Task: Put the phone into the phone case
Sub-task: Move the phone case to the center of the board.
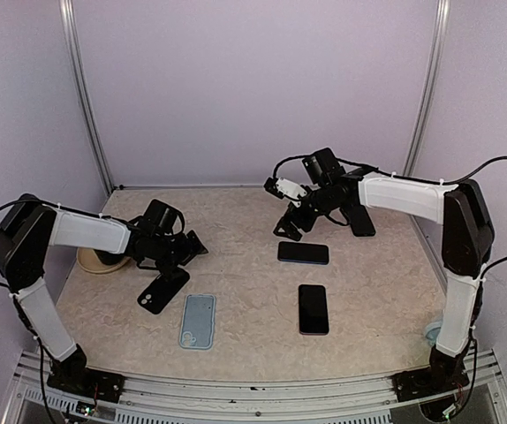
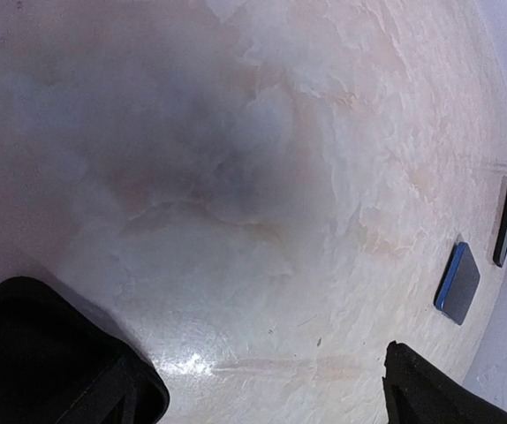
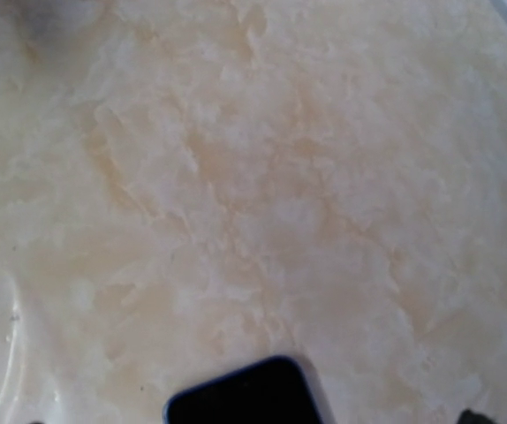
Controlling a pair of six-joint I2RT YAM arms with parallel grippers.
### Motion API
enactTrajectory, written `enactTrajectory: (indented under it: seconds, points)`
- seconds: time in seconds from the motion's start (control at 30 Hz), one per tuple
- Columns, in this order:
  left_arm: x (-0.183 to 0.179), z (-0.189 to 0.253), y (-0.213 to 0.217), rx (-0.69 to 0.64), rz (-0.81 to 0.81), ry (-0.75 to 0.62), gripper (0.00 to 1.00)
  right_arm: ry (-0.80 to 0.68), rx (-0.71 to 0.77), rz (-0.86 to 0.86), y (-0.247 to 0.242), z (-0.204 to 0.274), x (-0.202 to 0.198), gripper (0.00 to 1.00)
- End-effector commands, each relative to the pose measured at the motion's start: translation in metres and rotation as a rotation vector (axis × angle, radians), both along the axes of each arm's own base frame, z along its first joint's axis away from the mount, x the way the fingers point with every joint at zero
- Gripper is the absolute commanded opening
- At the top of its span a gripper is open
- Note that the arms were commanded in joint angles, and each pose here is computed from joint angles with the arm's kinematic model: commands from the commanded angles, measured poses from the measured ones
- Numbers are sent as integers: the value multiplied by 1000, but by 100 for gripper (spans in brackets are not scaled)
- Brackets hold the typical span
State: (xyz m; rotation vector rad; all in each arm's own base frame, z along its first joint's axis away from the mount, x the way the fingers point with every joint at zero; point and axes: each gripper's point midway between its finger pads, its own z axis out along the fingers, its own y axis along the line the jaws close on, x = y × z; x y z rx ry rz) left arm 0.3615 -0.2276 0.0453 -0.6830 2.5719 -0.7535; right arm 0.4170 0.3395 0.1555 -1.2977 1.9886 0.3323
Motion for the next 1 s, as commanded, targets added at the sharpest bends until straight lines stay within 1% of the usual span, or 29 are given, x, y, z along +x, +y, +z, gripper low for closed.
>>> enactTrajectory:
  seconds: [0.0,0.3,0.67,0.77,0.97]
  points:
    - [2,0,-19,-22,-68,-11,95,-35,14,-8,3,13,-3,100]
    - [2,16,-60,-86,-209,-67,91,-57,-4,-32,-2,16,1,100]
    - [-9,25,-105,-139,-388,-106,87,-80,-30,-57,-11,18,2,100]
    - [-13,22,-111,-132,-423,-108,87,-86,-43,-69,-15,17,2,100]
    - [-9,34,-107,-94,-429,-146,89,-77,-58,-69,-19,9,-1,100]
